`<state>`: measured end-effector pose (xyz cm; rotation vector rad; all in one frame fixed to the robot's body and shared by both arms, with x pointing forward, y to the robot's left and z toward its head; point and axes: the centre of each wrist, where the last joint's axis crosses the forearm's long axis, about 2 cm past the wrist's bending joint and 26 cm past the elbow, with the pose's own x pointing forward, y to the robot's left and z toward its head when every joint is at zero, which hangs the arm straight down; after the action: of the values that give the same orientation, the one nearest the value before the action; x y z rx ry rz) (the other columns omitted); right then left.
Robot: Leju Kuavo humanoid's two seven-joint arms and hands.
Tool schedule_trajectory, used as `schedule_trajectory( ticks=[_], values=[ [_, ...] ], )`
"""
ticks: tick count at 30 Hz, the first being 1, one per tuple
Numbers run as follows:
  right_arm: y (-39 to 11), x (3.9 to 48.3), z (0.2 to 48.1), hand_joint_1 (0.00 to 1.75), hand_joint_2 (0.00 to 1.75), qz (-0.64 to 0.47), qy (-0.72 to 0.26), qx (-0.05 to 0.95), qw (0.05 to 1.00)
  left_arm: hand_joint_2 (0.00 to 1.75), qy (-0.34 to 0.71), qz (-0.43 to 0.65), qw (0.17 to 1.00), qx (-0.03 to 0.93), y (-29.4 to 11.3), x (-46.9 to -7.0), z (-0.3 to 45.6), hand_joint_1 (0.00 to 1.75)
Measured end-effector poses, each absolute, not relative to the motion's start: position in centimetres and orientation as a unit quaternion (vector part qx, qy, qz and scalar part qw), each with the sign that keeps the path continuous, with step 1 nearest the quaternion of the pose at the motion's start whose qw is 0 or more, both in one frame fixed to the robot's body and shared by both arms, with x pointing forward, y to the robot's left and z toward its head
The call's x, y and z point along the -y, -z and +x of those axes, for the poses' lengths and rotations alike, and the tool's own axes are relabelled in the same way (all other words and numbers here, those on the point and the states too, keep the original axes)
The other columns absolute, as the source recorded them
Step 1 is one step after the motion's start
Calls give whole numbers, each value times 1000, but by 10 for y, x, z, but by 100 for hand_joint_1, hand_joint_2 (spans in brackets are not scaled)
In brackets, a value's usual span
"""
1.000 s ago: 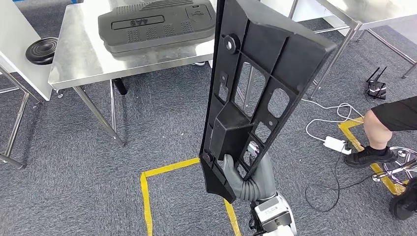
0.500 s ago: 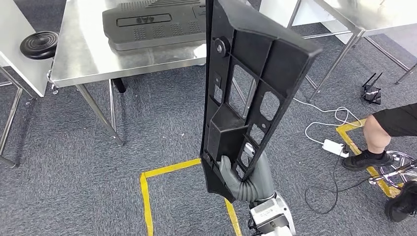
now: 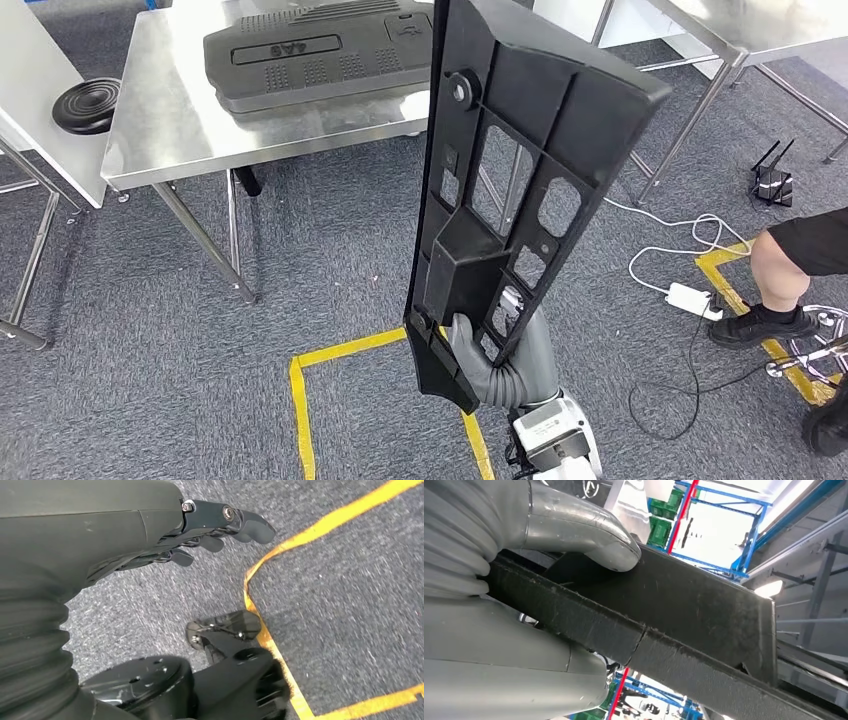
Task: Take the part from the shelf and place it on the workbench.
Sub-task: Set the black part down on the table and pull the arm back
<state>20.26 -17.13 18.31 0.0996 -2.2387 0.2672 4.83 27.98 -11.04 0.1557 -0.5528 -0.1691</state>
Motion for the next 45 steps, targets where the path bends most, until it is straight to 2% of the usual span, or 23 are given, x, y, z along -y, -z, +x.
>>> schedule_trajectory(
  ticks=[45],
  values=[
    [-183, 170, 203, 175, 175, 40, -110, 895, 430, 175, 87, 77, 956, 269, 111, -280, 45, 0]
  ],
)
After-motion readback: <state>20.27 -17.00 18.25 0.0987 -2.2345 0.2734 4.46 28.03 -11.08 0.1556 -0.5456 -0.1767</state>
